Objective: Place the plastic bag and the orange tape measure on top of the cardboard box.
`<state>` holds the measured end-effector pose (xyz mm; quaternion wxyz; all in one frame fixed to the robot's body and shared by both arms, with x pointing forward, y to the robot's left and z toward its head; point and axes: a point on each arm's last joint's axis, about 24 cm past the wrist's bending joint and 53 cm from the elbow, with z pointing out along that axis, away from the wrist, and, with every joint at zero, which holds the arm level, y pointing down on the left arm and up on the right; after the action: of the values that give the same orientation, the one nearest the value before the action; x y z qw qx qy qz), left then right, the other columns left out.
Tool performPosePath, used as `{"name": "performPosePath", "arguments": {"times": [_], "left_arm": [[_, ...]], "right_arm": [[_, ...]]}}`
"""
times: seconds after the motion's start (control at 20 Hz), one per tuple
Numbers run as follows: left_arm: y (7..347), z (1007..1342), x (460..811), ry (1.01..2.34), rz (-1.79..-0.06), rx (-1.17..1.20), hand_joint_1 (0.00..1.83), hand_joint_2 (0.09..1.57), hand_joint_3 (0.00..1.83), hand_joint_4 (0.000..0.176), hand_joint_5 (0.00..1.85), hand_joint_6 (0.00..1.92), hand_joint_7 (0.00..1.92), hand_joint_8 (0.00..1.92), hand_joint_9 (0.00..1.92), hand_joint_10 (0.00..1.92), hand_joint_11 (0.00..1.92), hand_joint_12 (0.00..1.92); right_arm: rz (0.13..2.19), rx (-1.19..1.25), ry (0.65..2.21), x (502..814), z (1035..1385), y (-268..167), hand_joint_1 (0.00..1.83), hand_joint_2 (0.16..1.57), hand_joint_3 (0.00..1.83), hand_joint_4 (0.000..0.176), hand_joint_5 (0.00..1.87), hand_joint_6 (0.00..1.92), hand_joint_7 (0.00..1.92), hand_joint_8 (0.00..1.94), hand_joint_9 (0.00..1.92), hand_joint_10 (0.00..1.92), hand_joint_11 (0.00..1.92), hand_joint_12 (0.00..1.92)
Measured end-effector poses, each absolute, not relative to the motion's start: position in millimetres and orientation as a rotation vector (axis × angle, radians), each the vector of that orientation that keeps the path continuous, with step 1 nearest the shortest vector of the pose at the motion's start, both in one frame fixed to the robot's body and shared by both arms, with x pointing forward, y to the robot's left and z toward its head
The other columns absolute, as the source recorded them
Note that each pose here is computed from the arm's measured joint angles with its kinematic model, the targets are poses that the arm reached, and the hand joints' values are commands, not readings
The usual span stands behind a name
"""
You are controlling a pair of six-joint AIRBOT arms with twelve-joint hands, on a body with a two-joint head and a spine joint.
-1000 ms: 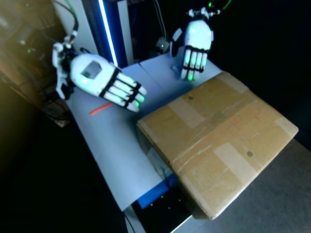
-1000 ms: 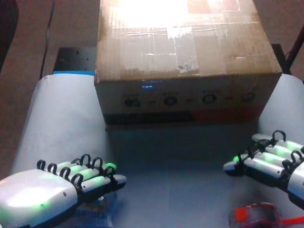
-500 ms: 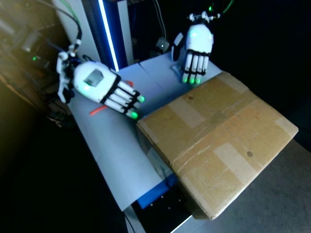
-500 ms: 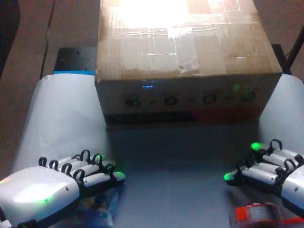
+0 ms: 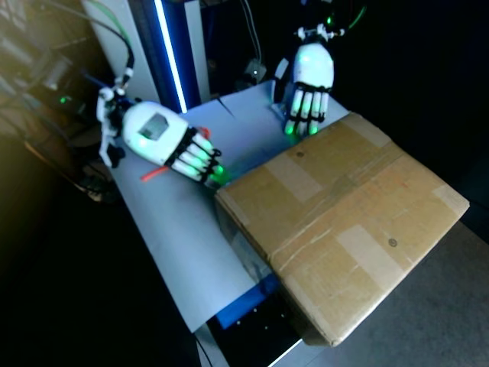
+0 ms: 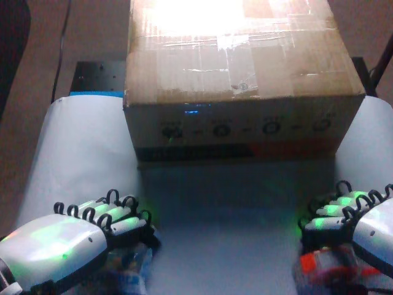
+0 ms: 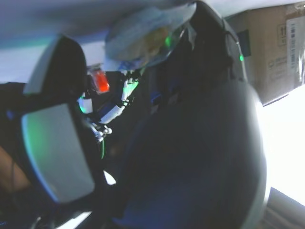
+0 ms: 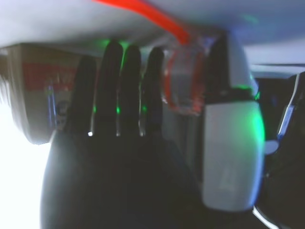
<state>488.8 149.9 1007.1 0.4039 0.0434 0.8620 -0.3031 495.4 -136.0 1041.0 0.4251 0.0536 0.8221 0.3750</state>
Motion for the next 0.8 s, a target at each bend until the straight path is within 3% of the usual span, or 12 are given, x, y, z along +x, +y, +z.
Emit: {"name": "performPosePath", "arguments": {"times": [0.05, 0.1, 0.15, 0.25, 0.3, 0.35, 0.5, 0.6, 0.65, 0.7, 0.75, 0.8], "left_arm": [[150.0, 1006.6, 490.1, 2.166, -0.766, 0.11, 1.02, 1.42, 0.02, 0.0, 0.51, 1.67, 0.4, 1.87, 0.34, 1.79, 0.56, 1.92], [149.9, 1007.1, 492.0, 2.154, -0.767, 0.113, 1.04, 1.42, 0.0, 0.0, 0.52, 1.62, 0.45, 1.89, 0.41, 1.82, 0.64, 1.92], [150.2, 1007.2, 496.1, 2.135, -0.765, 0.111, 1.11, 1.39, 0.0, 0.0, 0.54, 1.51, 0.54, 1.9, 0.61, 1.9, 0.81, 1.92], [149.8, 1007.0, 499.7, 2.106, -0.737, 0.137, 1.31, 1.34, 0.01, 0.0, 0.53, 1.38, 0.54, 1.78, 0.62, 1.92, 0.9, 1.92], [149.9, 1006.3, 501.6, 2.095, -0.724, 0.146, 1.16, 1.37, 0.02, 0.0, 0.5, 1.51, 0.58, 1.86, 0.74, 1.92, 0.91, 1.92], [149.5, 1006.7, 503.0, 2.083, -0.719, 0.151, 1.28, 1.37, 0.03, 0.0, 0.42, 1.58, 0.46, 1.76, 0.59, 1.92, 0.67, 1.92], [150.4, 1006.9, 506.7, 2.065, -0.717, 0.143, 1.28, 1.39, 0.0, 0.0, 0.42, 1.62, 0.44, 1.75, 0.58, 1.92, 0.56, 1.92], [151.2, 1006.5, 508.2, 2.058, -0.714, 0.145, 1.28, 1.39, 0.0, 0.0, 0.41, 1.64, 0.44, 1.77, 0.57, 1.92, 0.55, 1.92], [151.2, 1006.8, 508.4, 2.057, -0.714, 0.145, 1.29, 1.37, 0.0, 0.0, 0.45, 1.59, 0.47, 1.73, 0.6, 1.86, 0.59, 1.92], [151.6, 1007.0, 508.8, 2.056, -0.714, 0.144, 1.29, 1.36, 0.0, 0.0, 0.47, 1.67, 0.47, 1.67, 0.6, 1.81, 0.51, 1.92], [151.9, 1007.9, 509.3, 2.053, -0.714, 0.141, 1.29, 1.36, 0.0, 0.0, 0.48, 1.71, 0.46, 1.64, 0.61, 1.76, 0.49, 1.91], [151.9, 1010.0, 508.6, 2.064, -0.722, 0.126, 1.42, 1.31, 0.0, 0.0, 0.5, 1.61, 0.5, 1.52, 0.65, 1.59, 0.59, 1.92]], "right_arm": [[0.94, 0.129, 2.055, 495.0, 1041.1, -135.2, 1.45, 1.18, 0.0, 0.0, 0.91, 1.16, 0.75, 1.31, 0.75, 1.33, 0.54, 1.68], [0.942, 0.131, 2.055, 494.8, 1041.0, -134.9, 1.47, 1.22, 0.0, 0.0, 0.79, 1.26, 0.69, 1.39, 0.69, 1.39, 0.48, 1.74], [0.943, 0.13, 2.055, 495.4, 1040.5, -135.0, 1.47, 1.23, 0.0, 0.0, 0.76, 1.24, 0.7, 1.41, 0.68, 1.42, 0.46, 1.76], [0.947, 0.134, 2.054, 495.1, 1040.1, -134.2, 1.48, 1.2, 0.0, 0.0, 0.78, 1.17, 0.75, 1.34, 0.74, 1.37, 0.54, 1.74], [0.947, 0.137, 2.054, 495.2, 1040.0, -134.5, 1.48, 1.2, 0.0, 0.0, 0.78, 1.17, 0.77, 1.31, 0.75, 1.34, 0.55, 1.73], [0.946, 0.136, 2.054, 495.3, 1040.2, -134.4, 1.48, 1.19, 0.0, 0.0, 0.79, 1.12, 0.78, 1.31, 0.79, 1.29, 0.56, 1.71], [0.946, 0.134, 2.051, 496.5, 1041.0, -134.1, 1.48, 1.19, 0.0, 0.0, 0.82, 1.04, 0.74, 1.35, 0.76, 1.34, 0.59, 1.73], [0.945, 0.131, 2.048, 497.0, 1041.5, -133.7, 1.48, 1.2, 0.0, 0.0, 0.82, 1.0, 0.7, 1.39, 0.75, 1.37, 0.6, 1.74], [0.946, 0.13, 2.048, 497.1, 1041.8, -133.6, 1.48, 1.21, 0.0, 0.0, 0.79, 1.11, 0.71, 1.37, 0.71, 1.41, 0.54, 1.78], [0.945, 0.126, 2.044, 498.1, 1043.0, -132.9, 1.39, 1.16, 0.0, 0.0, 0.95, 1.03, 0.82, 1.19, 0.81, 1.34, 0.68, 1.64], [0.943, 0.116, 2.046, 498.7, 1044.1, -132.5, 1.37, 1.14, 0.0, 0.0, 1.0, 1.02, 0.83, 1.15, 0.84, 1.3, 0.73, 1.56], [0.939, 0.095, 2.05, 498.0, 1047.0, -130.8, 1.47, 1.2, 0.0, 0.0, 0.82, 1.22, 0.7, 1.3, 0.76, 1.35, 0.56, 1.7]]}}
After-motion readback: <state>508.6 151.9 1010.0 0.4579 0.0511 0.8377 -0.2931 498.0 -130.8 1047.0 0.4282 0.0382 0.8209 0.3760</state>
